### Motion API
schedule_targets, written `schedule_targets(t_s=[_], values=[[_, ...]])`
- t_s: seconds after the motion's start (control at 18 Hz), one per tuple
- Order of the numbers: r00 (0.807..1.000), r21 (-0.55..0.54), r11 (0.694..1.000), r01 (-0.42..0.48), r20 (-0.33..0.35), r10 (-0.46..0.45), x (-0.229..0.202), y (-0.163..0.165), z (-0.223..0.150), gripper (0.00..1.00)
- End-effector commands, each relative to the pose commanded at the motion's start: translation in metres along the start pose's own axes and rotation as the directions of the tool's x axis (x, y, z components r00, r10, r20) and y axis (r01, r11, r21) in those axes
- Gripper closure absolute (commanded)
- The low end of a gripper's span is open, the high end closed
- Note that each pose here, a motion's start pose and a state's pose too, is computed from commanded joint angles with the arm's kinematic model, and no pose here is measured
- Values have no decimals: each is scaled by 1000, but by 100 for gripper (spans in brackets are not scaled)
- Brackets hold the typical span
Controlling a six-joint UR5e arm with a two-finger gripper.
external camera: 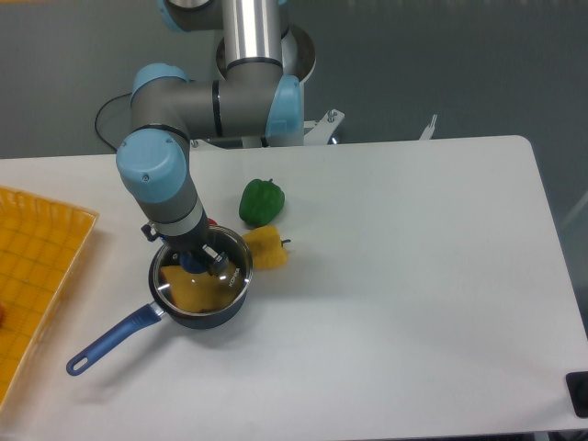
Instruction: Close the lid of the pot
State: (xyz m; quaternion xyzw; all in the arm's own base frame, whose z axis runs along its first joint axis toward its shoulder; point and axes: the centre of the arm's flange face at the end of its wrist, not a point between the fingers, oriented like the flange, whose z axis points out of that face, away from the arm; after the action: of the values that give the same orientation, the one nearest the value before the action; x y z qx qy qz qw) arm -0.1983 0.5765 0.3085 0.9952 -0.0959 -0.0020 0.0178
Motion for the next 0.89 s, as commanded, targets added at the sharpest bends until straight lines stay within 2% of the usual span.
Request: schedule_targets(t_s=[0.28, 0.89], values=[[1000, -5, 1000, 27, -6, -27, 2, -5, 5, 60], [1000, -12, 1000, 21, -16, -21, 6, -8, 12, 61]])
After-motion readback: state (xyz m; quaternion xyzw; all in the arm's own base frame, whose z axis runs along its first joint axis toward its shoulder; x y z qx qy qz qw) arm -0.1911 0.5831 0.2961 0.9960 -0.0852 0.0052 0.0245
